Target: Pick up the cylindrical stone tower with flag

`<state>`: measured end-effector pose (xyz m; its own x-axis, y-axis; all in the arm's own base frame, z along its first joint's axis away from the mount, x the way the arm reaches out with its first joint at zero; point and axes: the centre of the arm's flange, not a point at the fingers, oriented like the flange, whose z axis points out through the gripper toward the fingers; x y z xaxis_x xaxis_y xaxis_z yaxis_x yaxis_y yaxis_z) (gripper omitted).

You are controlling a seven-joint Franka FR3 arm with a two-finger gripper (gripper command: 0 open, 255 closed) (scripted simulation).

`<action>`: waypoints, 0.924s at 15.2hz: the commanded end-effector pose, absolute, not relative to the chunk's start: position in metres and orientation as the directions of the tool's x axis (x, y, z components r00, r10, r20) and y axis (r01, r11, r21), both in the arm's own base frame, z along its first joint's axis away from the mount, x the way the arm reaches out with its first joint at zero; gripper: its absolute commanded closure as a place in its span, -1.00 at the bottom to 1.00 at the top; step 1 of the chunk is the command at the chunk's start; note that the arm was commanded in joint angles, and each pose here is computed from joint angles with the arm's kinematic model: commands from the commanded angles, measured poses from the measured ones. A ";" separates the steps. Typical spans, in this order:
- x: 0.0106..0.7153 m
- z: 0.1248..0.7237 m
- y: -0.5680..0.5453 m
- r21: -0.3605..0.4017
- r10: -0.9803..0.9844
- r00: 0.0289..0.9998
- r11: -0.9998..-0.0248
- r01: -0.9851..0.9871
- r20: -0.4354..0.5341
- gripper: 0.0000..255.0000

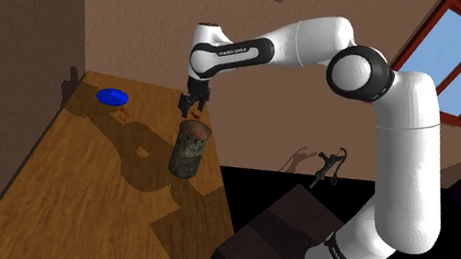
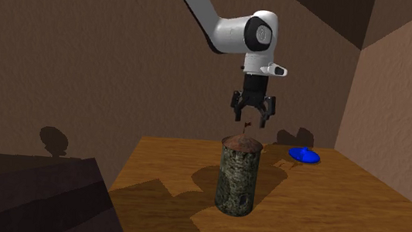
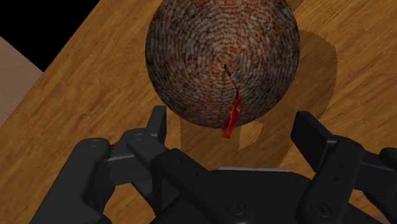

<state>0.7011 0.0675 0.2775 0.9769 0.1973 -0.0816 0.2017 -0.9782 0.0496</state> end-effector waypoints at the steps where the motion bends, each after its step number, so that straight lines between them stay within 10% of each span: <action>1: 0.701 0.268 0.067 0.050 0.198 0.977 -0.978 0.202 -0.081 -1.00; 6: 0.701 0.254 0.067 0.050 0.198 0.977 -0.978 0.202 -0.081 -1.00; 7: 0.701 0.254 0.067 0.050 0.198 0.977 -0.978 0.202 -0.081 1.00; 14: 0.701 0.254 0.067 0.050 0.198 0.977 -0.978 0.202 -0.081 1.00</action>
